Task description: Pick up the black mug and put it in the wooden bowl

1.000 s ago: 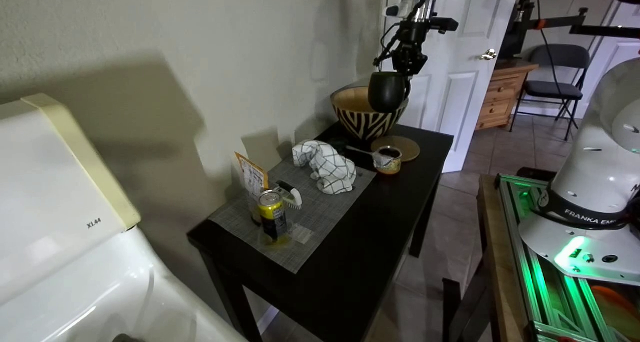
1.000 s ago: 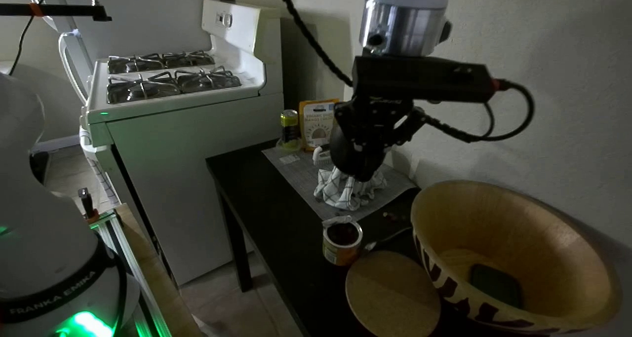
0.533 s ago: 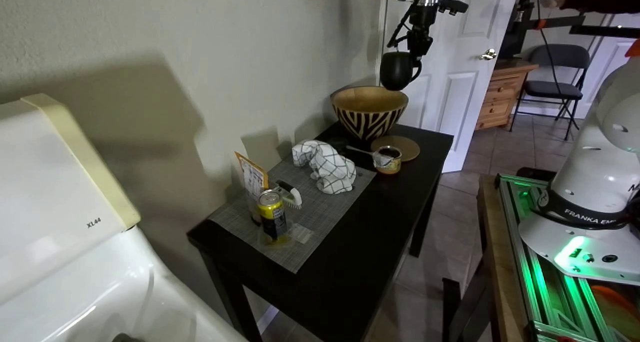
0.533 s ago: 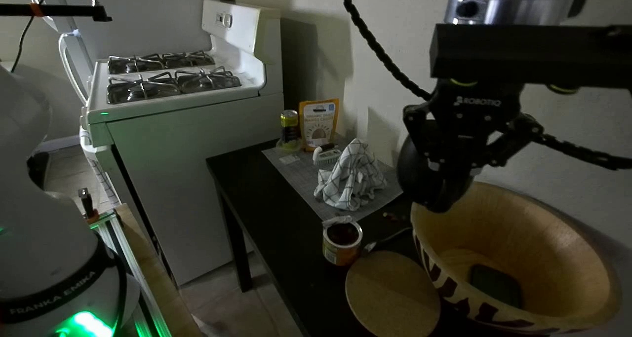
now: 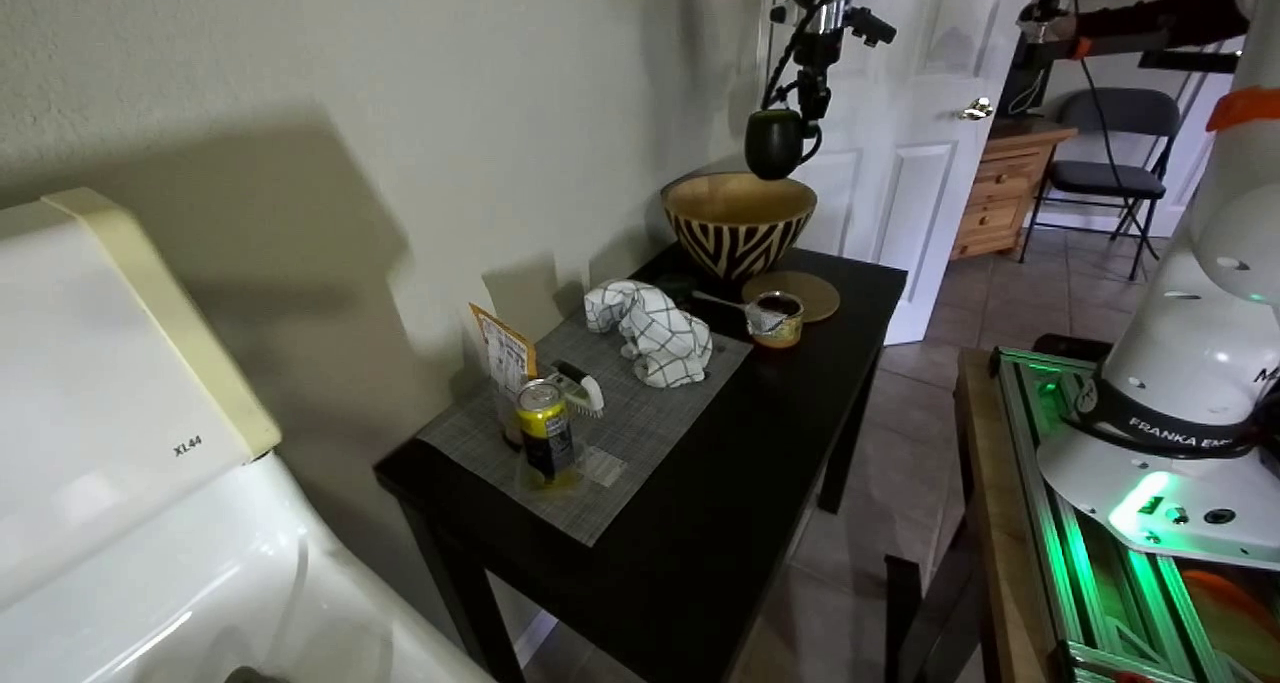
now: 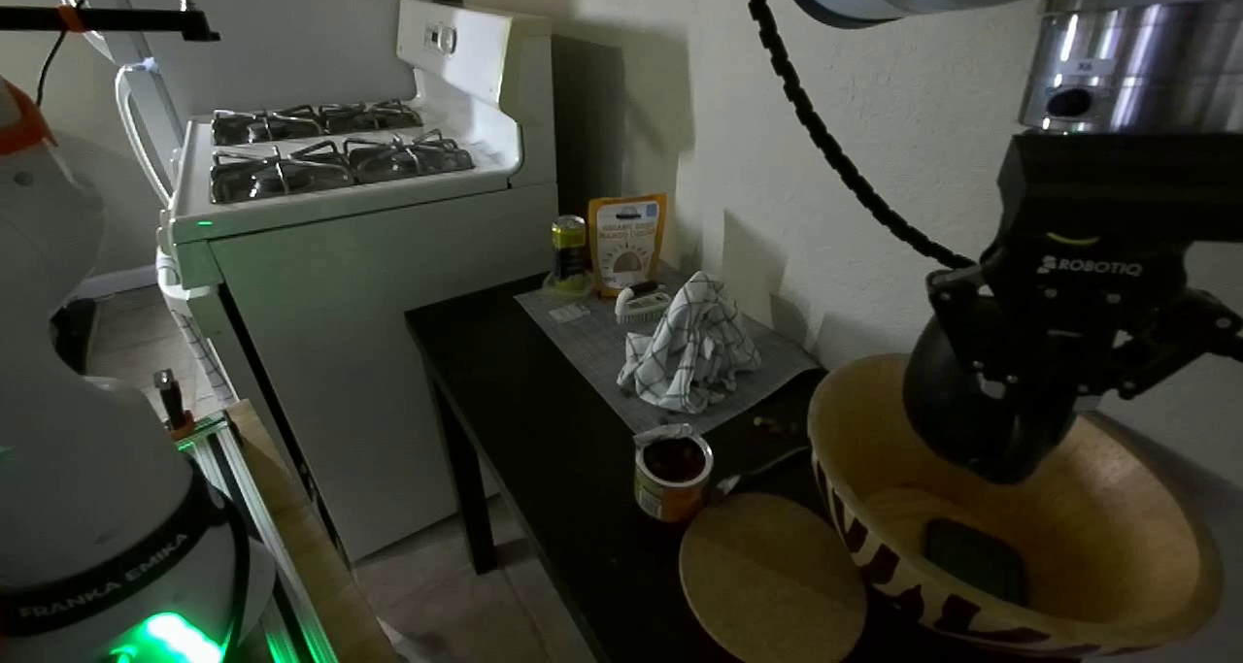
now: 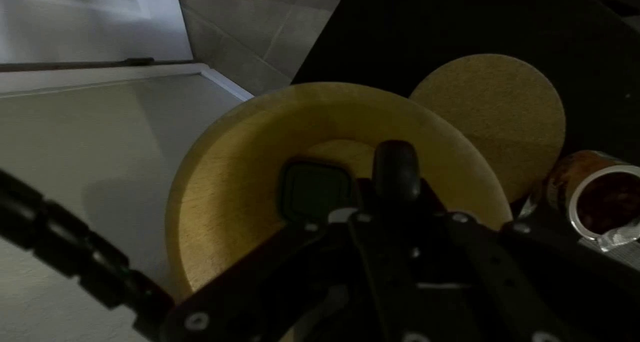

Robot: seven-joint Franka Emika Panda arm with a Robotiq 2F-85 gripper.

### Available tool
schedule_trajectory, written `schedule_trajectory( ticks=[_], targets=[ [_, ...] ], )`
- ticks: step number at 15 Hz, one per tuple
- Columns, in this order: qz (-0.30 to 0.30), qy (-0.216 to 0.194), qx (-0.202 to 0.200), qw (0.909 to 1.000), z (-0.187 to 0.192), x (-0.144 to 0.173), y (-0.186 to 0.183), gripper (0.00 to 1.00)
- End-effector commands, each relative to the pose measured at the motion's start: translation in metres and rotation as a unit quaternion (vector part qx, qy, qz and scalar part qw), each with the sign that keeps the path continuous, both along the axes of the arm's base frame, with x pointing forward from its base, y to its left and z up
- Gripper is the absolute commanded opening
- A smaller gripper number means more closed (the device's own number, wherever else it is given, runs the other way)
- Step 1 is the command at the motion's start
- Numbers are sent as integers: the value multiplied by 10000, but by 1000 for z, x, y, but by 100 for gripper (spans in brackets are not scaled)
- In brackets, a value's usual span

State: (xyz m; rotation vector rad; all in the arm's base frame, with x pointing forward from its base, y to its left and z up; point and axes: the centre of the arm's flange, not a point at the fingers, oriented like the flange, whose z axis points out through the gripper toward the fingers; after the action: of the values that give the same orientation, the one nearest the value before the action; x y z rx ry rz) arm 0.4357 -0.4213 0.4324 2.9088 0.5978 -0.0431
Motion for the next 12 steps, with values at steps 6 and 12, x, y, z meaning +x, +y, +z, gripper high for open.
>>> schedule_trajectory(
  ticks=[6, 12],
  targets=[
    [250, 109, -133, 9995, -58, 79, -28, 5],
    [323, -71, -258, 9991, -116, 74, -15, 5]
  ],
)
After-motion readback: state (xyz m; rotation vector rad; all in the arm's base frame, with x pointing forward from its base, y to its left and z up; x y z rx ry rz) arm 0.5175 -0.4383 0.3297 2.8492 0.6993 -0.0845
